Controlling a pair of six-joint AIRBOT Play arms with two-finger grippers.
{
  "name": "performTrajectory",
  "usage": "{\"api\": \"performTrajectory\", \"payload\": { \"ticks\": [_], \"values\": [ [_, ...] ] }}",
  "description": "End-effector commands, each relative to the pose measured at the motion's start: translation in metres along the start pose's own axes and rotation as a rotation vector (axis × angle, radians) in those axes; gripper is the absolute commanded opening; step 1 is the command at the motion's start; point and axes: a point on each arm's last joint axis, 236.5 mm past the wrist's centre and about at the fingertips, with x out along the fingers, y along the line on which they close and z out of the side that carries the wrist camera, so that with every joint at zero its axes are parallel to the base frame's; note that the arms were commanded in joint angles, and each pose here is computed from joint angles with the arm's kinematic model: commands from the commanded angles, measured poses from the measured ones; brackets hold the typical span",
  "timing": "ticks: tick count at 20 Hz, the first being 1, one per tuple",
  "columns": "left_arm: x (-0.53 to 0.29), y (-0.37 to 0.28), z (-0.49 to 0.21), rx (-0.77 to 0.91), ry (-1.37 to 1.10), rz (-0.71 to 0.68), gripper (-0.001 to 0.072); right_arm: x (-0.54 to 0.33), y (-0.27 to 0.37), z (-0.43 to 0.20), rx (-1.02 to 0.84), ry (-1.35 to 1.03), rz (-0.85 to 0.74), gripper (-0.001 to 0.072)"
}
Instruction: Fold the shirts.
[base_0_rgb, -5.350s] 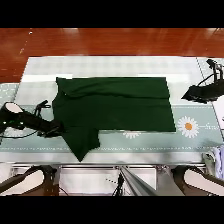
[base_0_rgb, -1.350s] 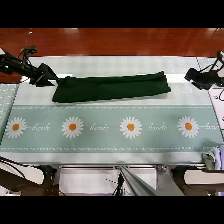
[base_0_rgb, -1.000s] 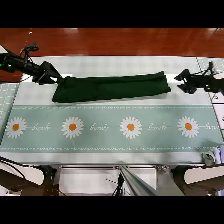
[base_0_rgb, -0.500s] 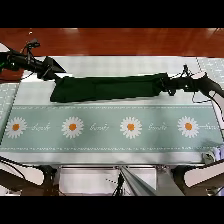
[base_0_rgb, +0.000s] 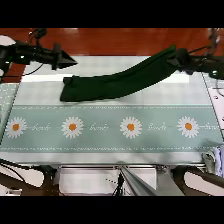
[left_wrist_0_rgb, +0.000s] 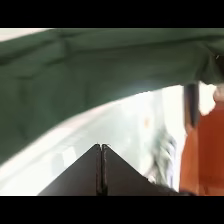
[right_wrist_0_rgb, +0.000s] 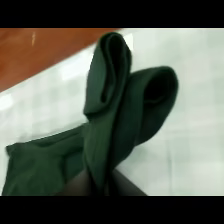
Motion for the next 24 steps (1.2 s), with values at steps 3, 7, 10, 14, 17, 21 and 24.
{"api": "performTrajectory", "payload": {
  "ticks": [3, 7, 10, 14, 17, 21, 24],
  "values": [
    [0.088, -0.083, -0.048, 0.156, 0.143, -0.147, 0.0033, -0.094, 0.072, -0.011, -0.209, -0.071, -0.003, 0.0021],
    [0.137, -0.105, -0.093, 0.216, 0.259, -0.142, 0.0033, -0.141, 0.097, -0.022, -0.249, -0.123, -0.015, 0.0021],
    [0.167, -0.114, -0.112, 0.205, 0.291, -0.140, 0.0032, -0.166, 0.097, -0.036, -0.242, -0.124, -0.066, 0.0021],
    [0.217, -0.119, -0.142, 0.185, 0.321, -0.130, 0.0032, -0.180, 0.086, -0.055, -0.236, -0.076, -0.137, 0.0021],
    [0.256, -0.110, -0.184, 0.144, 0.414, -0.121, 0.0032, -0.183, 0.088, -0.057, -0.221, -0.081, -0.136, 0.0021],
    [0.306, -0.101, -0.232, 0.078, 0.480, -0.115, 0.0031, -0.191, 0.092, -0.060, -0.224, -0.093, -0.131, 0.0021],
    [0.335, -0.113, -0.234, -0.034, 0.411, -0.188, 0.0031, -0.194, 0.085, -0.069, -0.224, -0.059, -0.162, 0.0021]
  ]
}}
